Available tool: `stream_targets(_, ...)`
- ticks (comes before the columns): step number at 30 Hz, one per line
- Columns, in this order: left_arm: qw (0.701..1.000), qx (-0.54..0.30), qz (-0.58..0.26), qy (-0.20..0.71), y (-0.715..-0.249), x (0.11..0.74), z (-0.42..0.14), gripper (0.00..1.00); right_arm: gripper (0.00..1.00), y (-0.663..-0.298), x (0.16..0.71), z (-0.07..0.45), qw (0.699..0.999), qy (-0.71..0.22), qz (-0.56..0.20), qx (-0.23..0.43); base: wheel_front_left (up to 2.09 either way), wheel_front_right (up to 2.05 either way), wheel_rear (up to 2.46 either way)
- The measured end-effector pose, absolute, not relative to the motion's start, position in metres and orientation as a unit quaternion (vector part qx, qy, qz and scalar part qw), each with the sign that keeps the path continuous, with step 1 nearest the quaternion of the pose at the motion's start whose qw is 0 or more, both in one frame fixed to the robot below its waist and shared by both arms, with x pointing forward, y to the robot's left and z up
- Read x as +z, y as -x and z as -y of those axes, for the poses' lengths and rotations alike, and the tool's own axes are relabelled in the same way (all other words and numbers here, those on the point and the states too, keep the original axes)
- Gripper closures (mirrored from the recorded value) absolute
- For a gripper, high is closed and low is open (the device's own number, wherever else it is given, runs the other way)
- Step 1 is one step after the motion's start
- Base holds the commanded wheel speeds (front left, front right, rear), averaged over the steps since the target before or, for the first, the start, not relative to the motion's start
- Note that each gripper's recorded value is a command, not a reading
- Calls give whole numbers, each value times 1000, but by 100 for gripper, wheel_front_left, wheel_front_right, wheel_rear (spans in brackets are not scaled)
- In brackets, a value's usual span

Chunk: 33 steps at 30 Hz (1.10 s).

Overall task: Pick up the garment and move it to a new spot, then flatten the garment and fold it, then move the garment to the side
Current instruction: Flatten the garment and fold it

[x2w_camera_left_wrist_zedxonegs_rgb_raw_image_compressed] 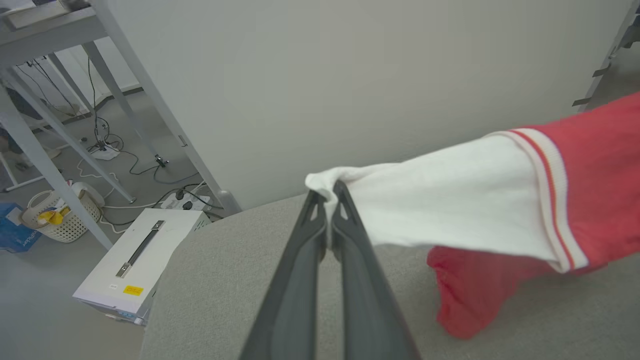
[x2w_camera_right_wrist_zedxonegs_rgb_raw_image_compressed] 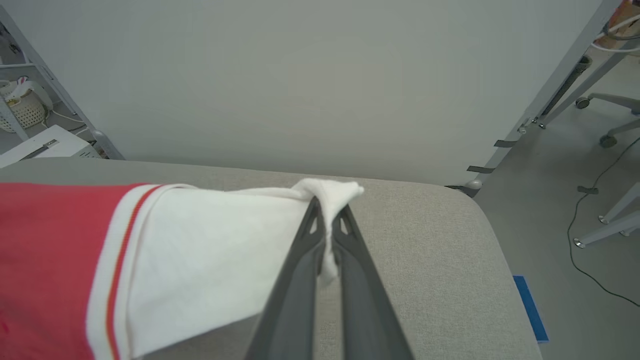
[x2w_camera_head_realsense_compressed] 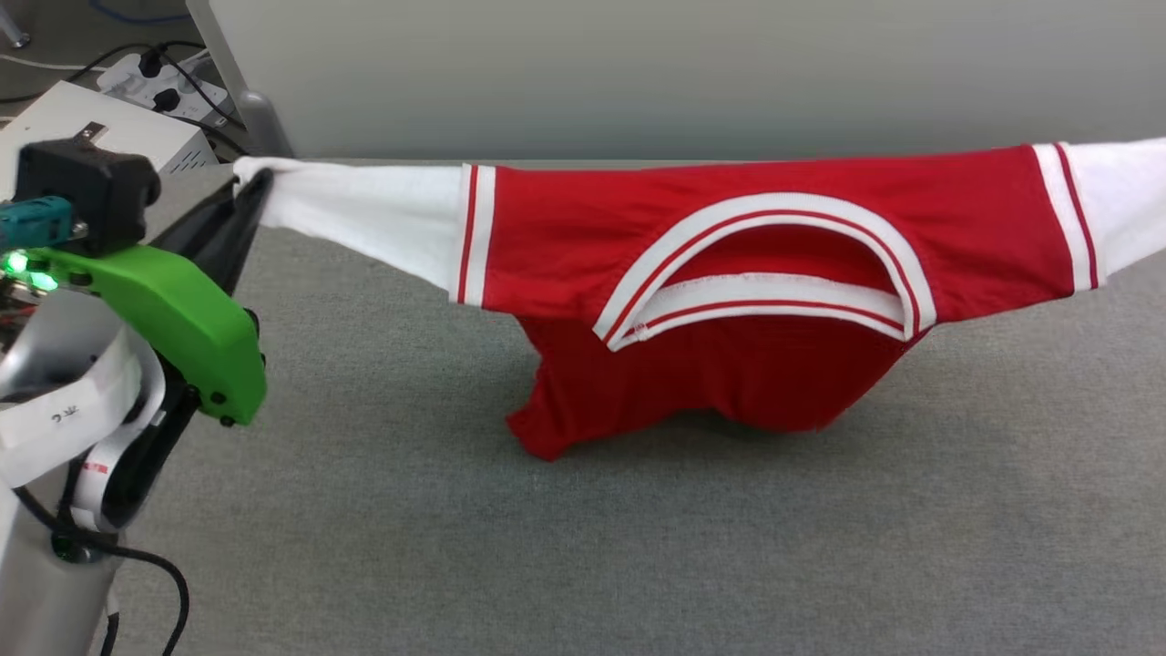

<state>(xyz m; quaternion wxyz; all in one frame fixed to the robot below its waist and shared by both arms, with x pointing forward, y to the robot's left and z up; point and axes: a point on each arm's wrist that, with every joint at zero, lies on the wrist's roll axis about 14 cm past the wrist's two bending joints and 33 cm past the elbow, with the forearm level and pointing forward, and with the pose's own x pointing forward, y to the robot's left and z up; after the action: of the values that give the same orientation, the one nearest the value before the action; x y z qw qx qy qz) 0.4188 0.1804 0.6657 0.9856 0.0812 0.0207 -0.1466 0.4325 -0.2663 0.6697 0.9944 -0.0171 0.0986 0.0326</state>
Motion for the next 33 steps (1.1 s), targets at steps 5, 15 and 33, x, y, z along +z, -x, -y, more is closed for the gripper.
stream_targets(5, 986, -129, 61, -87, -415, 715, -189, 100, 100, -437, 711, 262, 998, 36, -45, 38, 0, 0, 0)
stream_targets(15, 980, -111, 134, -100, -437, 766, -205, 100, 100, -468, 752, 257, 997, 65, 16, 38, 0, 0, 0)
stream_targets(33, 975, -93, 164, -114, -579, 774, -231, 100, 100, -609, 770, 252, 993, 67, 99, 17, 0, 0, 0)
